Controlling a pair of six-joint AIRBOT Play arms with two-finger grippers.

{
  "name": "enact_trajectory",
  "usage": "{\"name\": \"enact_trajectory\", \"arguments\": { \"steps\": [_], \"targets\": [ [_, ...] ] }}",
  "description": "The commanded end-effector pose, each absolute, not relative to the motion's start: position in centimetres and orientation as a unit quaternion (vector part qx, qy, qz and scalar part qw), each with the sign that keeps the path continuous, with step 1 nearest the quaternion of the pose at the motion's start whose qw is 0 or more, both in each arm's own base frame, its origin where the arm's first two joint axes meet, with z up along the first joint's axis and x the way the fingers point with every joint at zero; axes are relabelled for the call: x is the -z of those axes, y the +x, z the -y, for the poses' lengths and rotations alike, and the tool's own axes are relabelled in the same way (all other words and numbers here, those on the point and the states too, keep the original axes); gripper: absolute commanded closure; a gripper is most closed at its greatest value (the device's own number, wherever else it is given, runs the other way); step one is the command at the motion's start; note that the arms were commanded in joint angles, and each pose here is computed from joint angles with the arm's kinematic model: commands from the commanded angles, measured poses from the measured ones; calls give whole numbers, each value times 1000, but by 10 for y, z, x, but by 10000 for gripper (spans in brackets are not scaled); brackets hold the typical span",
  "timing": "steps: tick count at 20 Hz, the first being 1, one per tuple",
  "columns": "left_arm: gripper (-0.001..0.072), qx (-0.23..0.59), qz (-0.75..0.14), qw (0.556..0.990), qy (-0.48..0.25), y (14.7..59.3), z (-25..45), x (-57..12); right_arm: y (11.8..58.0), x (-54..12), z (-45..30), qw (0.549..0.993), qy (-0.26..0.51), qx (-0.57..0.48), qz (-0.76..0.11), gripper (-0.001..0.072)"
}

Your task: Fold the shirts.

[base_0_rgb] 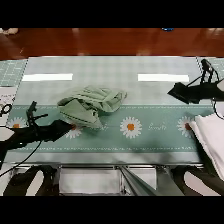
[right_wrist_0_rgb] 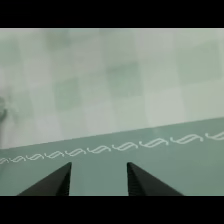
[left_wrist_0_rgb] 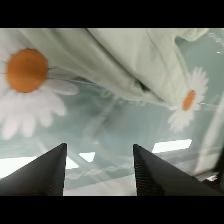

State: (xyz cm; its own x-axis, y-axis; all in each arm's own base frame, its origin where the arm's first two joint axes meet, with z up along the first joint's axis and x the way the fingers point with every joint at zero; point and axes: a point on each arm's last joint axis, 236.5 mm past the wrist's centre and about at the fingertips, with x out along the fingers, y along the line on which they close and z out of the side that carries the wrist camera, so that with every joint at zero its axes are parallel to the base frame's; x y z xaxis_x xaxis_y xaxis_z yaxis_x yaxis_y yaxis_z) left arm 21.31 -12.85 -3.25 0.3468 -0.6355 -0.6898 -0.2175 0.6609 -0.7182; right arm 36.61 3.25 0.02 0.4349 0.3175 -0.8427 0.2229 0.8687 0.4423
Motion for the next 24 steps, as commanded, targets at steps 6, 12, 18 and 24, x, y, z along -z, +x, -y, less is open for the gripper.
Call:
{"name": "enact_trajectory", "arguments": {
  "steps": [6, 12, 18, 24],
  "targets": [
    [200, 125, -508, 761, -384, 251, 165, 67, 353, 20, -70, 809, 249, -67, -528, 305],
    [203, 118, -525, 757, -372, 283, 174, 72, 344, 56, -126, 764, 266, -111, -578, 305],
    [685, 202, -528, 760, -320, 298, 171, 32, 343, 74, -194, 728, 301, -173, -591, 305],
    [685, 208, -530, 756, -324, 299, 168, 26, 355, 73, -268, 698, 305, -233, -604, 306]
  ]
}}
